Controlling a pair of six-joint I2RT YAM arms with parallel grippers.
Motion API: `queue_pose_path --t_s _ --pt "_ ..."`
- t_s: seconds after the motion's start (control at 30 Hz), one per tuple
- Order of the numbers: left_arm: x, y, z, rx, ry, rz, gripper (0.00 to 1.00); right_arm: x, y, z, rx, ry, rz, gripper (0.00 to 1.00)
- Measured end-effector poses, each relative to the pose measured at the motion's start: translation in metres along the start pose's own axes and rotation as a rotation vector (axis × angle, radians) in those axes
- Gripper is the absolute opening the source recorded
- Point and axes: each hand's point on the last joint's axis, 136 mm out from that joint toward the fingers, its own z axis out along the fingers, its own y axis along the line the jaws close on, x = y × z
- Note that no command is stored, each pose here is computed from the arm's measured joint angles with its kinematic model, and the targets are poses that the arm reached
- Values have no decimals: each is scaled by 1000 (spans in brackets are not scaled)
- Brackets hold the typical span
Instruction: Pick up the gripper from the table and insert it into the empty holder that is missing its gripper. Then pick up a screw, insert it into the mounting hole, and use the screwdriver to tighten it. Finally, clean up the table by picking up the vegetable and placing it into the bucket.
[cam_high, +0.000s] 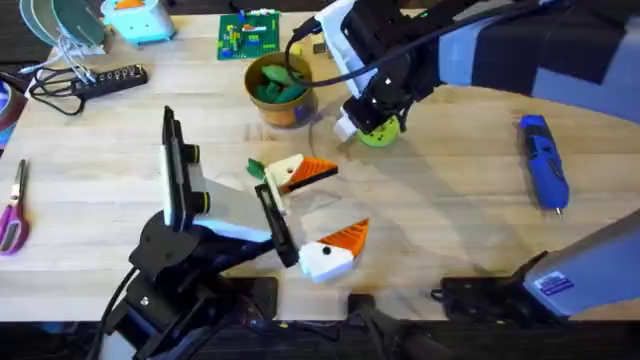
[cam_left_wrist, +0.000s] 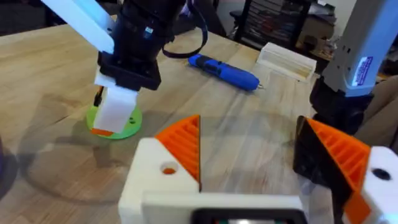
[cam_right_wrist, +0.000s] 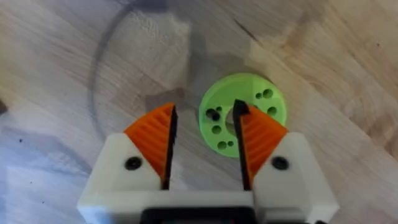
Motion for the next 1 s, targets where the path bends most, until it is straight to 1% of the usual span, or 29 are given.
queue_pose_path --t_s 0.13,0.33,0.4,0.8,0.97,1.0 --pt "0 0 0 0 0 0 992 1 0 3 0 7 0 497" --pt "0 0 0 0 0 0 992 9 1 13 -3 51 -2 483" --pt "0 0 0 0 0 0 992 11 1 16 -3 61 -3 465" --pt "0 0 0 0 0 0 992 10 0 17 0 59 -6 225" --pt "0 0 0 0 0 0 992 9 2 16 -5 54 -7 30" --pt "0 0 0 0 0 0 992 9 2 16 -5 54 -6 13"
